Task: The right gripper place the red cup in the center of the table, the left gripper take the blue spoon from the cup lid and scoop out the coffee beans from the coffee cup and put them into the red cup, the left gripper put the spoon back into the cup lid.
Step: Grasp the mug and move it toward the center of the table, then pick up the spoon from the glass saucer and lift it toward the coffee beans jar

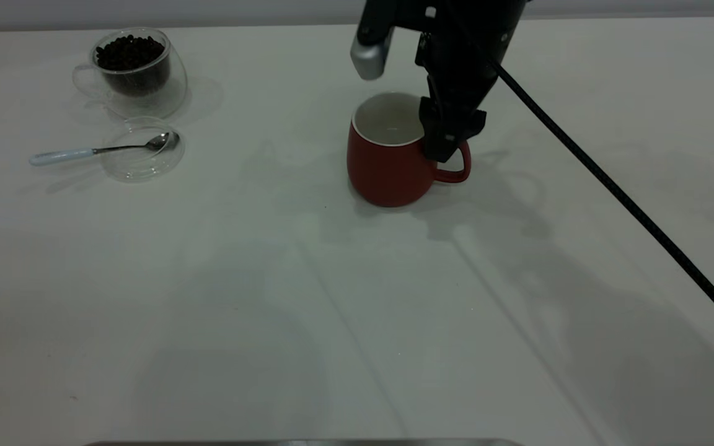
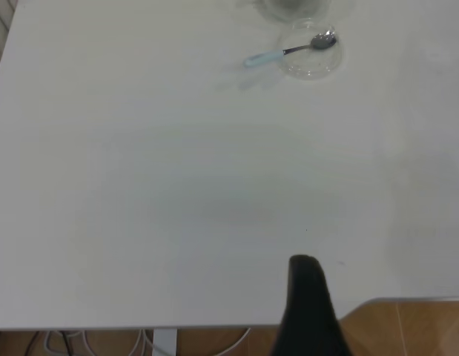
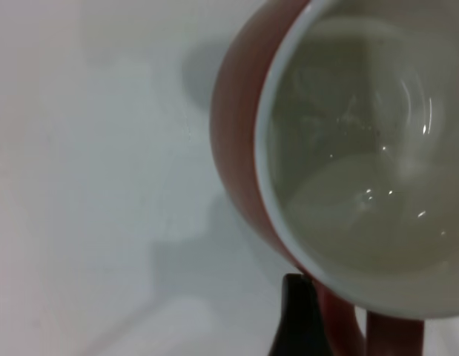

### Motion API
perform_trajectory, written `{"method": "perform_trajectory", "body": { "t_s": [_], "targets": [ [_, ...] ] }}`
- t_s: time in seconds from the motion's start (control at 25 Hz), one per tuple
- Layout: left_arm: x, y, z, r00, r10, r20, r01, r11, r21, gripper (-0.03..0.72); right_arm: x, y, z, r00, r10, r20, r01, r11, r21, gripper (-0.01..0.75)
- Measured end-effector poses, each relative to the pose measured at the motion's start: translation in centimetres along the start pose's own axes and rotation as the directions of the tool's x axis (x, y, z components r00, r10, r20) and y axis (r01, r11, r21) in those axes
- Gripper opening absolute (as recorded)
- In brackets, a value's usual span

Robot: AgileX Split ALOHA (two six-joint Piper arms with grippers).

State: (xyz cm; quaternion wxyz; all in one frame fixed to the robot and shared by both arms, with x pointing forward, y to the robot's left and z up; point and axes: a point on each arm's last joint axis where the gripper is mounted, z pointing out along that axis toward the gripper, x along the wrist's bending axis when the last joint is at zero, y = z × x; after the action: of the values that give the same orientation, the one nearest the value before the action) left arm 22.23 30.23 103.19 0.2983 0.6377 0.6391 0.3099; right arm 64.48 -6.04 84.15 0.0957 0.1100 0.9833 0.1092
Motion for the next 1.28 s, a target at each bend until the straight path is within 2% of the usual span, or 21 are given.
{"method": "perform_trajectory", "body": {
  "t_s": [0.28, 0.48, 0.64, 0.8, 1.04, 1.16, 1.28],
  "targets": [
    [0.0, 0.0, 0.0, 1.0, 0.002, 0.0, -0.002, 1.0, 0.0, 0.595, -0.8, 0.4, -3.5, 0.995, 0.09, -0.034, -0.086, 0.99, 0.116, 0.59],
    [0.0, 0.0, 0.0, 1.0, 0.002, 0.0, -0.002, 1.0, 0.0, 0.595, -1.4, 0.6, -11.0, 0.981, 0.188, 0.048, -0.194, 0.968, 0.159, 0.593],
    [0.0, 0.0, 0.0, 1.0, 0.002, 0.0, -0.002, 1.0, 0.0, 0.595, -0.9, 0.2, -18.1, 0.945, 0.308, 0.111, -0.323, 0.932, 0.165, 0.596],
    [0.0, 0.0, 0.0, 1.0, 0.002, 0.0, -0.002, 1.0, 0.0, 0.595, -0.1, -0.2, -24.8, 0.9, 0.392, 0.189, -0.409, 0.91, 0.06, 0.596],
    [0.0, 0.0, 0.0, 1.0, 0.002, 0.0, -0.002, 1.0, 0.0, 0.595, 2.5, -1.3, -34.5, 0.879, 0.415, 0.233, -0.388, 0.909, -0.154, 0.596],
    [0.0, 0.0, 0.0, 1.0, 0.002, 0.0, -0.002, 1.0, 0.0, 0.595, 4.8, -2.8, -37.7, 0.88, 0.414, 0.233, -0.368, 0.904, -0.218, 0.596],
    [0.0, 0.0, 0.0, 1.0, 0.002, 0.0, -0.002, 1.0, 0.0, 0.595, 8.1, -5.5, -39.0, 0.878, 0.429, 0.213, -0.381, 0.895, -0.231, 0.596]
  ]
}}
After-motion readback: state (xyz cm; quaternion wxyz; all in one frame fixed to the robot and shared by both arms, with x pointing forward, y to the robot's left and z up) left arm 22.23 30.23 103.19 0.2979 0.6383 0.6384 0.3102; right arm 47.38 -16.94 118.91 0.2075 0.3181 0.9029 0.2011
